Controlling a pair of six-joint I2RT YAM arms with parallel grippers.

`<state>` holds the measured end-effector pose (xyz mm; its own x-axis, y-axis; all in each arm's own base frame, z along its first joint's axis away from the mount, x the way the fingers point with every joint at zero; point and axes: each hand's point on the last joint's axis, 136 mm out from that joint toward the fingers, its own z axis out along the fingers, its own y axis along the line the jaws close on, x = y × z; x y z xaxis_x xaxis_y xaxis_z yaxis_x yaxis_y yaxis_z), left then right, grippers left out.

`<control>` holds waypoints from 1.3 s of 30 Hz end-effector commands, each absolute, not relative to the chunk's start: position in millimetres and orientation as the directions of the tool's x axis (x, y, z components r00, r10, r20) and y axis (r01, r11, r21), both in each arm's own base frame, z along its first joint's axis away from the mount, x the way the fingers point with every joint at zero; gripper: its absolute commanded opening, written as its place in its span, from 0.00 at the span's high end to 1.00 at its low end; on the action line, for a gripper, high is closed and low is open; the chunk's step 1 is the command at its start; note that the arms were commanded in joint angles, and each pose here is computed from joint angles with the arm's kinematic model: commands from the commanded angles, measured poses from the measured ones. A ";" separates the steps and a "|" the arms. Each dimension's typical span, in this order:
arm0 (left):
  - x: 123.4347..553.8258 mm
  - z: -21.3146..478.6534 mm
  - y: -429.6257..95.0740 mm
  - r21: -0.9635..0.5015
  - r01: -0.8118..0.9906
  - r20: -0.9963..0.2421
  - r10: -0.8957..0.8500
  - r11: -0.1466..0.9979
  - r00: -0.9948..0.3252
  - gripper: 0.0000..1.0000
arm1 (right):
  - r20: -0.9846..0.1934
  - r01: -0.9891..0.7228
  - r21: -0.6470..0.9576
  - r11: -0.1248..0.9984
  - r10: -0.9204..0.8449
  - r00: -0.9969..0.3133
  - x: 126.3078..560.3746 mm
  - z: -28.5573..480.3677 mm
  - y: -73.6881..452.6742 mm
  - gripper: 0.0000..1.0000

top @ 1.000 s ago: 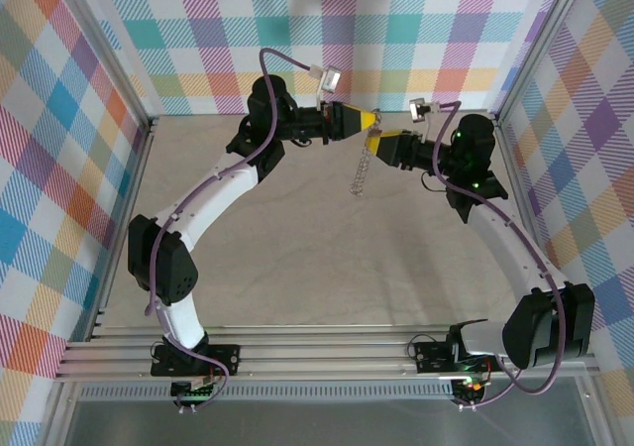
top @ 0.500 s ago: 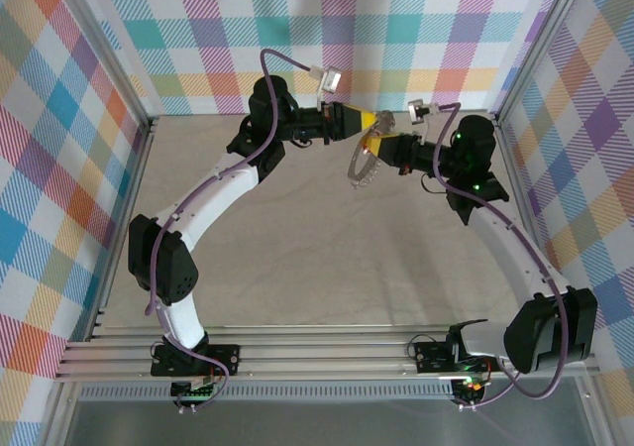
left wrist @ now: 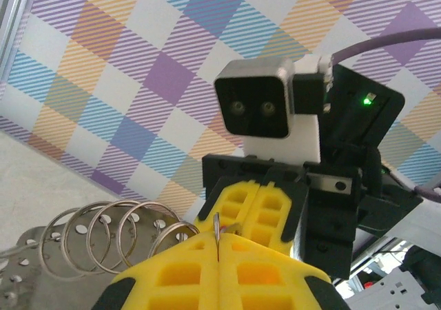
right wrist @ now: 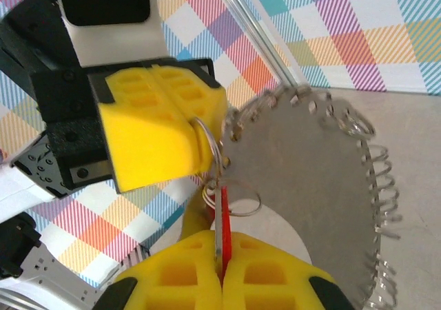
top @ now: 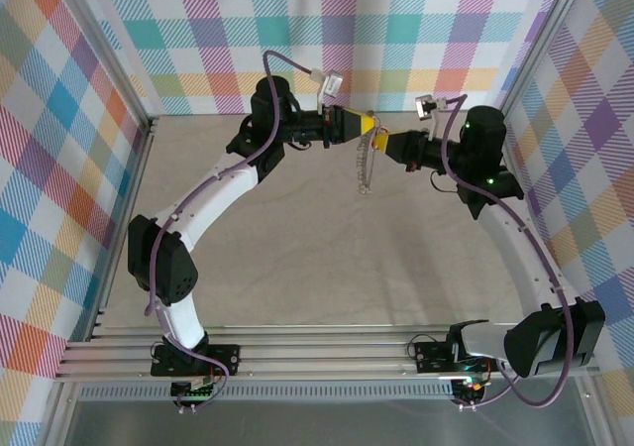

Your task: Put the keys on the keyring

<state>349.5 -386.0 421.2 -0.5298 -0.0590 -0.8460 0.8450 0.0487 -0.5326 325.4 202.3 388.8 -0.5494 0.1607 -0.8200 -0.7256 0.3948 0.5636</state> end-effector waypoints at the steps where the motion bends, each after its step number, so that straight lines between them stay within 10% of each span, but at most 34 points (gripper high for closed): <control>1: 330.5 451.6 -377.4 -0.456 0.890 -0.888 -0.081 0.018 -0.453 1.00 | -0.844 -0.750 0.527 0.399 0.143 -0.516 324.7 401.2 200.1 1.00; 39: 329.7 451.1 -380.4 -0.457 0.889 -0.887 -0.081 0.006 -0.455 1.00 | -0.827 -0.754 0.552 0.356 0.123 -0.548 333.0 403.0 193.0 1.00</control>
<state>346.8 -385.9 421.2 -0.5161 -0.0506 -0.8550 0.8538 0.0487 -0.5183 338.3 193.1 392.8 -0.5726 0.1232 -0.8105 -0.7273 0.3801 0.5715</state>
